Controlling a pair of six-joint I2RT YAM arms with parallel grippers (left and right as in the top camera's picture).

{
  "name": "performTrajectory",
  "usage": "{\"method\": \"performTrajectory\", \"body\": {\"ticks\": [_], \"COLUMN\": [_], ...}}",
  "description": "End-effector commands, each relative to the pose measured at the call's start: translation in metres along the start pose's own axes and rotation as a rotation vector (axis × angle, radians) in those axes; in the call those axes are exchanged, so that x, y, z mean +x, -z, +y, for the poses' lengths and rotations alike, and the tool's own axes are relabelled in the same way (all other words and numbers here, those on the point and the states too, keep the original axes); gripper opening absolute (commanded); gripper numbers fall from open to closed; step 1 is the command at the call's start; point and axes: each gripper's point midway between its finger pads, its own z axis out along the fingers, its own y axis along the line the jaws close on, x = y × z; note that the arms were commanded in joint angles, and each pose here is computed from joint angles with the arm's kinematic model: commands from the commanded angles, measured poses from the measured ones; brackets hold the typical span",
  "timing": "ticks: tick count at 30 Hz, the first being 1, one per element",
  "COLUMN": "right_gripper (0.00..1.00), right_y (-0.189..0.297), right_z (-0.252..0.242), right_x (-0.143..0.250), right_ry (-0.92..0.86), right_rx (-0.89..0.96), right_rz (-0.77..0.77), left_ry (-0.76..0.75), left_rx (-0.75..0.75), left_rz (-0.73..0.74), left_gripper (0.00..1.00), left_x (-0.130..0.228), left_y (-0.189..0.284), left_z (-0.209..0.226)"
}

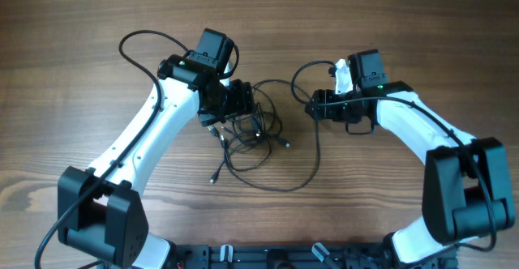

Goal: Untangle cables

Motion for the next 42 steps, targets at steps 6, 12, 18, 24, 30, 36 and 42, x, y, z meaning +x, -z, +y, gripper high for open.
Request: {"method": "performTrajectory", "body": {"ticks": [6, 12, 18, 24, 30, 36, 42], "right_gripper": [0.73, 0.72, 0.65, 0.55, 0.22, 0.04, 0.04], "right_y": [-0.018, -0.029, -0.033, -0.038, -0.039, -0.039, -0.037], "right_z": [0.011, 0.005, 0.014, 0.028, 0.032, 0.032, 0.03], "right_x": [0.0, 0.006, 0.014, 0.017, 0.013, 0.013, 0.018], "right_ry": [-0.011, -0.051, -0.051, -0.065, -0.14, -0.139, -0.148], "right_rx": [-0.096, -0.087, -0.125, -0.134, -0.139, -0.139, -0.131], "right_rz": [0.028, 0.057, 0.088, 0.096, 0.085, 0.084, 0.107], "left_ry": [-0.014, -0.014, -0.014, -0.013, -0.011, -0.011, -0.011], "left_rx": [-0.009, -0.009, -0.009, -0.01, -0.016, -0.017, -0.017], "left_rz": [-0.017, -0.017, -0.017, -0.015, -0.007, -0.005, -0.005], "left_gripper": [0.78, 0.78, 0.78, 0.78, 0.78, 0.78, 0.78], "left_x": [-0.004, -0.004, -0.004, -0.003, -0.001, -0.001, -0.001], "left_y": [0.003, 0.003, 0.003, 0.003, 0.003, 0.003, 0.003], "left_z": [0.0, 0.0, 0.0, 0.001, 0.002, 0.002, 0.002]}}
